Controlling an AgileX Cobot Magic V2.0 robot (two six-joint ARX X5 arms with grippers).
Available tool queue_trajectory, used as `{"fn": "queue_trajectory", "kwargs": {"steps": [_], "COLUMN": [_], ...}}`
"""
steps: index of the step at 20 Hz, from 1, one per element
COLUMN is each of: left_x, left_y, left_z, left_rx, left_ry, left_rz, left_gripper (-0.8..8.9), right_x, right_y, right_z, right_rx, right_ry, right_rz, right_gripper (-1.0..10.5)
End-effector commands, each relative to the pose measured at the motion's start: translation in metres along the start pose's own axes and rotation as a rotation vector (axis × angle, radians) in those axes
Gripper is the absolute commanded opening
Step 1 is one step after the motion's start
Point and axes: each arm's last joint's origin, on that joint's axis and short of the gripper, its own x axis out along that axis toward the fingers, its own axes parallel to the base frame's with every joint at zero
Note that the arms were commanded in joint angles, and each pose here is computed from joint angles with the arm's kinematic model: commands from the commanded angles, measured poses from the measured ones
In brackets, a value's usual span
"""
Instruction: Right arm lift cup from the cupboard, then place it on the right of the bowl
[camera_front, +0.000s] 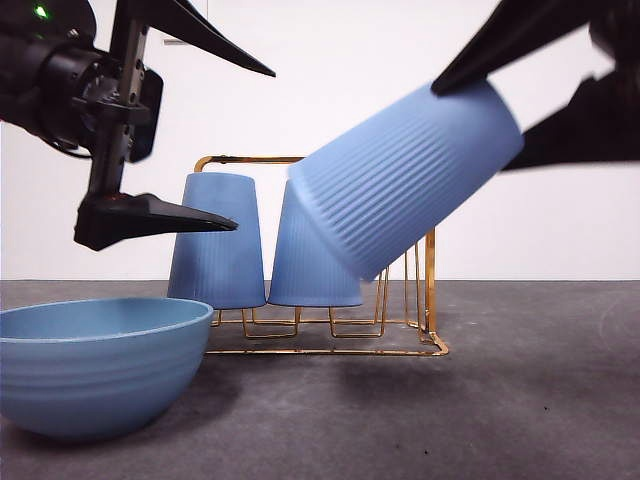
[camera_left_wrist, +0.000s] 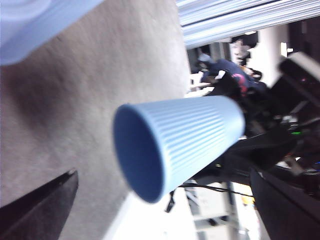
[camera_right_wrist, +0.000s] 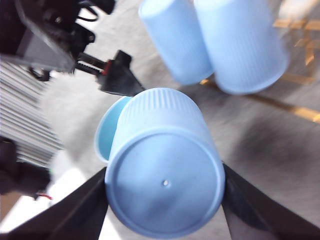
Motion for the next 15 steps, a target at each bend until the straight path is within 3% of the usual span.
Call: {"fn": "queue_trajectory", "kwargs": {"steps": [1,7,15], "left_x": [0.005,0.012,0.02], "left_y": [0.004,0.013,0.018], "left_z": [0.008,0.017,0.02], "left_rx": [-0.07,-0.149,-0.211], "left_ry": [0.024,0.035,0.083], "left_rz": [-0.052,-0.107,-0.159], "left_gripper": [5.61,5.61,5.56], "right_x": [0.006,0.021,0.055], "right_y": [-0.004,-0.023,-0.024], "right_z": [-0.003,-0.019,-0.02], "right_rx": [0.068,0.149,0.172], "right_ry": [-0.076,-0.126,-0.113], "right_rz": [0.065,0.105,0.206], "right_gripper": [2.0,2.0,2.0]}}
